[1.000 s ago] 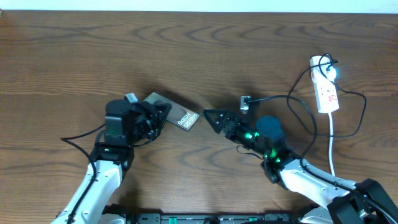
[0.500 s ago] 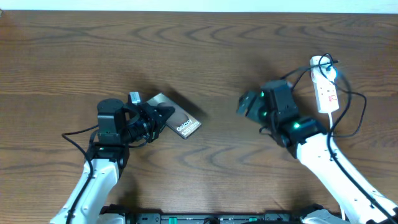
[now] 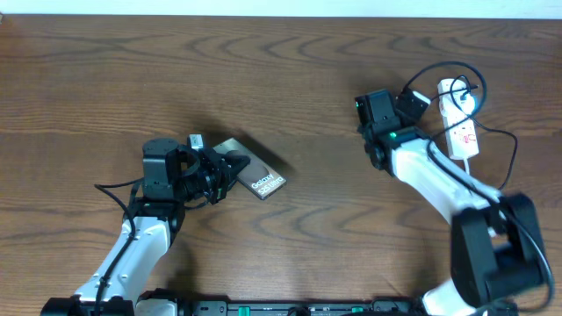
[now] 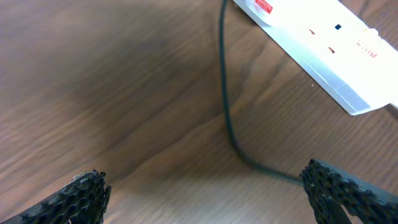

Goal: Plug charger to phone and switch on socket
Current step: 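Lower the right gripper and grasp the black cable near its plug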

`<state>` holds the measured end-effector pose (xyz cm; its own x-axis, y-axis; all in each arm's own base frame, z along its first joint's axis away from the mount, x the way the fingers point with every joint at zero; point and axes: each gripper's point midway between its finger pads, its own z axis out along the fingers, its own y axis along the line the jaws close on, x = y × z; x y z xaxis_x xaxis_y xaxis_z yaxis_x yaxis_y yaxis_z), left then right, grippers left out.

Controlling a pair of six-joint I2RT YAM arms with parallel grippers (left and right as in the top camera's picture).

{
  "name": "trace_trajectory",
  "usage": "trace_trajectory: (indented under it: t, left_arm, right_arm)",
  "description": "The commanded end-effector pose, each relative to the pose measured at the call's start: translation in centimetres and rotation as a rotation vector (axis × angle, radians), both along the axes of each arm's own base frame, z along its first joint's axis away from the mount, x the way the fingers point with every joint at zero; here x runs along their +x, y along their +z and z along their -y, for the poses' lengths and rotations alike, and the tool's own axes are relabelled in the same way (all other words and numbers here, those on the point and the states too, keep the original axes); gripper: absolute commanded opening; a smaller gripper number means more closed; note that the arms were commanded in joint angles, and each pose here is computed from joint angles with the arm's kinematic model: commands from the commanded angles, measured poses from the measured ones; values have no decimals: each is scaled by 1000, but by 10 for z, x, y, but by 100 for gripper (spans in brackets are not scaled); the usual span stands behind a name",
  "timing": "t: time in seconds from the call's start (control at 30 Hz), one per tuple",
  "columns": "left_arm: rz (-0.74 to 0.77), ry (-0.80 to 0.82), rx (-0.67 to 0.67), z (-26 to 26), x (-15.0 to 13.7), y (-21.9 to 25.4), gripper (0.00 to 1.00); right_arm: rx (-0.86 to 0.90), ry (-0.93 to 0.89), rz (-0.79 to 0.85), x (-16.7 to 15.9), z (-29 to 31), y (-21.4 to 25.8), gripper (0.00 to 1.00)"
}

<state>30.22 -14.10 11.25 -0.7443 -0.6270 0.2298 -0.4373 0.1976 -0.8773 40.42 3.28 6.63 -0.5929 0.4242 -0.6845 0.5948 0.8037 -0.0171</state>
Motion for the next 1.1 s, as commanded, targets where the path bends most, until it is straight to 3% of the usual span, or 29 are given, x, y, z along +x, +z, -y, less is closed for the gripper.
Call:
trace_trajectory:
  t: [0.0,0.4,0.5,0.8,0.97,1.07]
  left_arm:
    - [39,-38,-20,4,0,11,7]
    - [39,-31,-15,3,1,11,7]
    - [40,-25,-11,2,2,10,7]
    - [40,-8,3,0,5,8,8]
    - [40,-8,2,0,4,8,7]
    - [40,-9,2,0,4,8,7]
  right_arm:
    - [-76,-78,12,16,25,-5,99]
    - [89,-75,13,50,42,-71,97]
    - [101,-7,-14,55,34,-89,86]
    - [35,232,-59,61,-10,-93,19]
    - [-32,411,-97,57,-44,-84,11]
    - [-60,504,-175,35,-70,-82,9]
